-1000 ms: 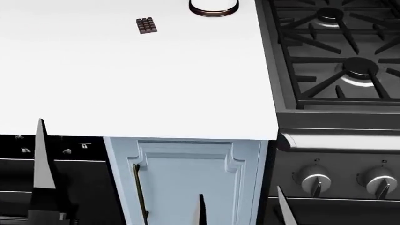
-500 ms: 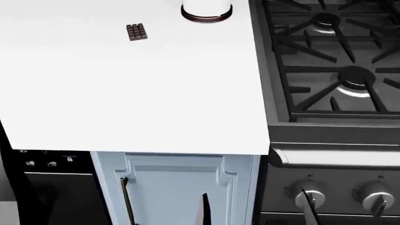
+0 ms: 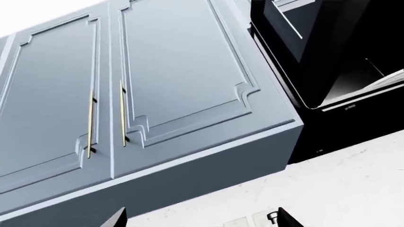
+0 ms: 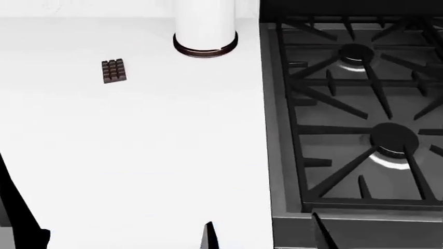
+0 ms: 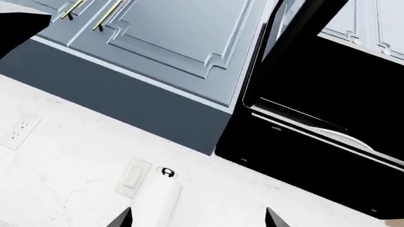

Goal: Close the microwave door

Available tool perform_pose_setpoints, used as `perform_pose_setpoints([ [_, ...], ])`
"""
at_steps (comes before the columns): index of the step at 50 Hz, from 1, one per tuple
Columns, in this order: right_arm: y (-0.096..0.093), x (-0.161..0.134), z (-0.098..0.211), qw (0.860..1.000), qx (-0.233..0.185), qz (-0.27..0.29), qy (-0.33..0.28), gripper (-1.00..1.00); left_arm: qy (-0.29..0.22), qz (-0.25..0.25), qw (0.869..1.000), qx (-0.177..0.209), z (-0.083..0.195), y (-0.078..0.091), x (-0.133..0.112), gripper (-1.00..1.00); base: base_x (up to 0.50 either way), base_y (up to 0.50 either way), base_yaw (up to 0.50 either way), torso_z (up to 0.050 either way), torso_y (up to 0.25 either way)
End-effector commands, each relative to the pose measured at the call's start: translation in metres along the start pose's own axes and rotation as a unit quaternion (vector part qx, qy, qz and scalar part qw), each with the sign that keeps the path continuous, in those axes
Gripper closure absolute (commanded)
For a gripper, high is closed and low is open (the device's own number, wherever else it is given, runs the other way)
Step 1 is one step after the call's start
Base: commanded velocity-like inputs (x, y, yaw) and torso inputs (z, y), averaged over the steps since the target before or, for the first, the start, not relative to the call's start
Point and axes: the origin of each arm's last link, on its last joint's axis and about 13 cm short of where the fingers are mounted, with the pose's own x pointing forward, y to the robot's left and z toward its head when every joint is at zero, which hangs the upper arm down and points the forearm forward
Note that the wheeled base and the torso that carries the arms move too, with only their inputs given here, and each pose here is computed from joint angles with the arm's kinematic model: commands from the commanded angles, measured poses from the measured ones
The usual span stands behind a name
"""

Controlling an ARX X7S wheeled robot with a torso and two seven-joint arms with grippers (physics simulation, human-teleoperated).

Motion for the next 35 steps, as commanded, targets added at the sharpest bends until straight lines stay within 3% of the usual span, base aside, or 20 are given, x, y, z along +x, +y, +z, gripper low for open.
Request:
perform_pose_setpoints([
  [1, 0.003, -0.001, 0.003, 1.000, -0.020, 0.016, -0.001, -1.00, -0.001, 0.001, 1.000, 0.003, -0.001, 0.002, -0.003, -1.00, 0.48, 0.23, 0.00, 0.000, 0.000],
  [11, 0.003, 0.001, 0.002, 1.000, -0.006, 0.011, 0.007, -1.00, -0.004, -0.001, 1.000, 0.004, 0.002, 0.001, 0.000, -1.00, 0.48, 0.28, 0.00, 0.000, 0.000],
  [24, -0.001, 0.001, 0.002, 1.000, 0.005, -0.007, -0.011, -1.00, -0.005, -0.006, 1.000, 0.005, 0.001, 0.000, 0.000, -1.00, 0.00, 0.00, 0.00, 0.000, 0.001],
  [35, -0.001, 0.009, 0.023, 0.999, -0.004, 0.011, -0.040, -1.00, -0.008, -0.012, 1.000, 0.002, 0.002, -0.002, 0.002, -1.00, 0.00, 0.00, 0.00, 0.000, 0.000],
])
